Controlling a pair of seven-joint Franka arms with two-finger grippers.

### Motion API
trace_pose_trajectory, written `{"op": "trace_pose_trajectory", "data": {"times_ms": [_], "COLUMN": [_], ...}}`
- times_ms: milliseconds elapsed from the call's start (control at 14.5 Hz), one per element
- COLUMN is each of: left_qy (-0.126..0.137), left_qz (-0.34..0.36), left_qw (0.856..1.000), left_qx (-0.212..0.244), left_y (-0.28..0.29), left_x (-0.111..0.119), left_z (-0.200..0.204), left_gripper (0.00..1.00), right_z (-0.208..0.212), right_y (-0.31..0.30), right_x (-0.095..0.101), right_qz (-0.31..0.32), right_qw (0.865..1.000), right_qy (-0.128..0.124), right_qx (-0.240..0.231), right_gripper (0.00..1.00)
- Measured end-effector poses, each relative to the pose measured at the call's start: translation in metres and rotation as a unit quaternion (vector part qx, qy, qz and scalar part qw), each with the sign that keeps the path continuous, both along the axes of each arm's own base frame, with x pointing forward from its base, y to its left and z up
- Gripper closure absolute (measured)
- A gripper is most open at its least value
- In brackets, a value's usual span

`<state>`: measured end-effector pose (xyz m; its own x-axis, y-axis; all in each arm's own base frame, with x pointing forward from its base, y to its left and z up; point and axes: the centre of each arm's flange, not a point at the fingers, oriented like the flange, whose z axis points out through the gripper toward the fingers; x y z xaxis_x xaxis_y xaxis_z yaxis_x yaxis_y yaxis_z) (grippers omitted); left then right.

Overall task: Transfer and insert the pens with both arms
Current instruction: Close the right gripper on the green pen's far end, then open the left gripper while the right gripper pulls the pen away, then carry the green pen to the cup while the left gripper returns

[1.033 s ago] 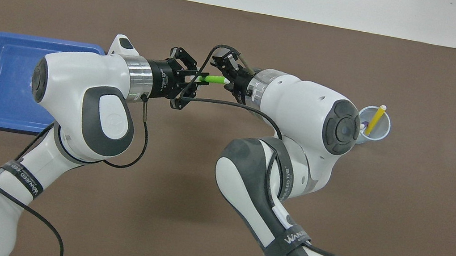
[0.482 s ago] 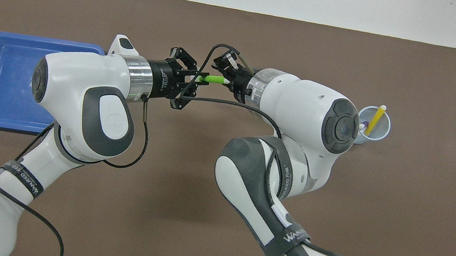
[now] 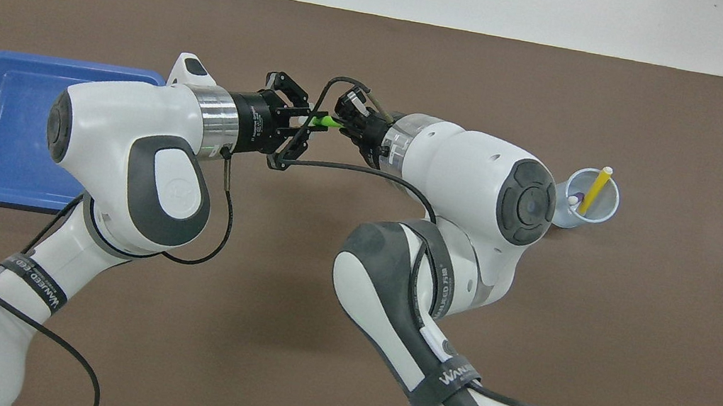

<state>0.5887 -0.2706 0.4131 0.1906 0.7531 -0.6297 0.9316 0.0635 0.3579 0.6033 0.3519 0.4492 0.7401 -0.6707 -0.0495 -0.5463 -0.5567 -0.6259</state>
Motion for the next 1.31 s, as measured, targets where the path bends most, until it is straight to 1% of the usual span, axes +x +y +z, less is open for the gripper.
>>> {"op": "trace_pose_trajectory", "data": {"times_ms": [275,344,482,551,757,826,895,964,1033,1170,1308], "left_qy": [0.0,0.0,0.002,0.003,0.007,0.008,0.007,0.005,0.0,-0.009,-0.018], "left_qz": [0.0,-0.001,-0.004,-0.005,-0.006,-0.006,-0.007,-0.008,-0.01,-0.012,-0.017], "left_qw": [1.0,1.0,1.0,1.0,1.0,1.0,1.0,1.0,1.0,0.999,0.999], "left_qx": [0.0,0.0,0.001,0.001,0.006,0.007,0.01,0.013,0.017,0.029,0.04], "left_y": [0.0,-0.001,-0.004,-0.005,-0.003,0.0,0.002,0.006,0.011,0.032,0.048], "left_x": [0.0,0.0,-0.003,-0.003,-0.006,-0.006,-0.005,-0.005,-0.003,0.002,0.004], "left_z": [0.0,0.0,-0.002,-0.003,-0.01,-0.012,-0.014,-0.016,-0.018,-0.025,-0.032], "left_gripper": [0.83,0.78,0.59,0.45,0.14,0.01,0.0,0.0,0.0,0.0,0.0], "right_z": [0.0,0.0,-0.001,-0.003,-0.007,-0.006,-0.005,-0.003,0.001,0.011,0.02], "right_y": [0.0,0.0,-0.003,-0.006,-0.026,-0.033,-0.042,-0.054,-0.07,-0.112,-0.151], "right_x": [0.0,0.0,0.001,0.003,0.011,0.014,0.016,0.019,0.022,0.031,0.038], "right_qz": [0.0,0.002,0.026,0.039,0.067,0.081,0.1,0.126,0.161,0.223,0.272], "right_qw": [1.0,1.0,0.999,0.998,0.992,0.99,0.986,0.979,0.967,0.936,0.906], "right_qy": [0.0,-0.001,-0.014,-0.016,-0.014,-0.015,-0.016,-0.019,-0.026,-0.041,-0.05], "right_qx": [0.0,-0.001,-0.028,-0.049,-0.103,-0.116,-0.133,-0.158,-0.194,-0.271,-0.321], "right_gripper": [0.82,0.82,0.82,0.82,0.82,0.82,0.82,0.82,0.82,0.82,0.82]}}
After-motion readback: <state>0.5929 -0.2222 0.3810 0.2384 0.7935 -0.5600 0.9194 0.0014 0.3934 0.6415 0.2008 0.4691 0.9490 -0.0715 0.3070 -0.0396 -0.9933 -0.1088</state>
